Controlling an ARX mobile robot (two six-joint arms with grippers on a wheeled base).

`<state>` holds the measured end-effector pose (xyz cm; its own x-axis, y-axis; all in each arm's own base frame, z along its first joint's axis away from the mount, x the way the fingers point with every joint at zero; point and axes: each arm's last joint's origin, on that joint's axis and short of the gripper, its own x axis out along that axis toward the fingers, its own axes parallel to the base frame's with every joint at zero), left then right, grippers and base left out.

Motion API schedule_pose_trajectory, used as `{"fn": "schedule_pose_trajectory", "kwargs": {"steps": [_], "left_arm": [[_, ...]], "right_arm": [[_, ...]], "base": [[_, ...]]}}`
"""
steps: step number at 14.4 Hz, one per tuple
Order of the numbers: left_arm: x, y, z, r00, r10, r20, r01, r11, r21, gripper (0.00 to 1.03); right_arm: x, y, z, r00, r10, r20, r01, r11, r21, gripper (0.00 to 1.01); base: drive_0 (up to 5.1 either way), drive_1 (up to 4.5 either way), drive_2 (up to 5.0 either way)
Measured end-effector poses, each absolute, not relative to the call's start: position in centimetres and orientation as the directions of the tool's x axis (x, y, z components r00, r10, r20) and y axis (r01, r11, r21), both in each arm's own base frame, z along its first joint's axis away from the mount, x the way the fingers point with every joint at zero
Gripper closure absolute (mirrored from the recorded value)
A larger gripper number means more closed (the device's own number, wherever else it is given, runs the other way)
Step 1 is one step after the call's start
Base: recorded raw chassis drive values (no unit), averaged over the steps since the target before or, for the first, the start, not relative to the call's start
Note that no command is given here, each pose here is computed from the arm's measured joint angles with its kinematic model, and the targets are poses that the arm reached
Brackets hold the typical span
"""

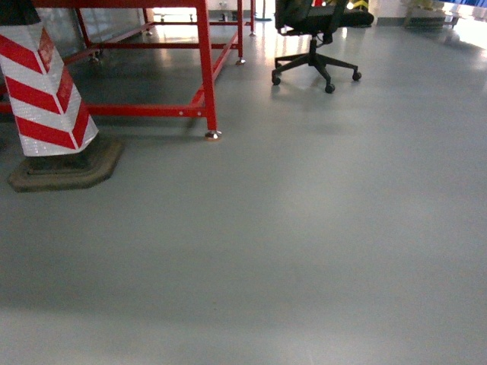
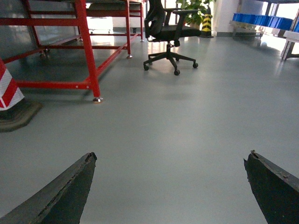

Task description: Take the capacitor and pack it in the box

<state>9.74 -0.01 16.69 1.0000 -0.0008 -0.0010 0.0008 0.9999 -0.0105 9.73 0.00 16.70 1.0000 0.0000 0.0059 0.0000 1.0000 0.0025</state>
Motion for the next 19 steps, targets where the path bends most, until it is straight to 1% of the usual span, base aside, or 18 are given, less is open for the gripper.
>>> {"fn": "schedule_pose_trajectory", "kwargs": {"steps": [19], "left_arm": [[9.74,-0.01,16.68,1.000,-0.002,-0.002,0.002,1.000,-0.010,0.59]], "right_arm": [[9.73,0.00,16.66,1.000,0.000,0.002,0.000,1.000,0.002,0.03]], "base": [[-5.1,2.39,2.4]]}}
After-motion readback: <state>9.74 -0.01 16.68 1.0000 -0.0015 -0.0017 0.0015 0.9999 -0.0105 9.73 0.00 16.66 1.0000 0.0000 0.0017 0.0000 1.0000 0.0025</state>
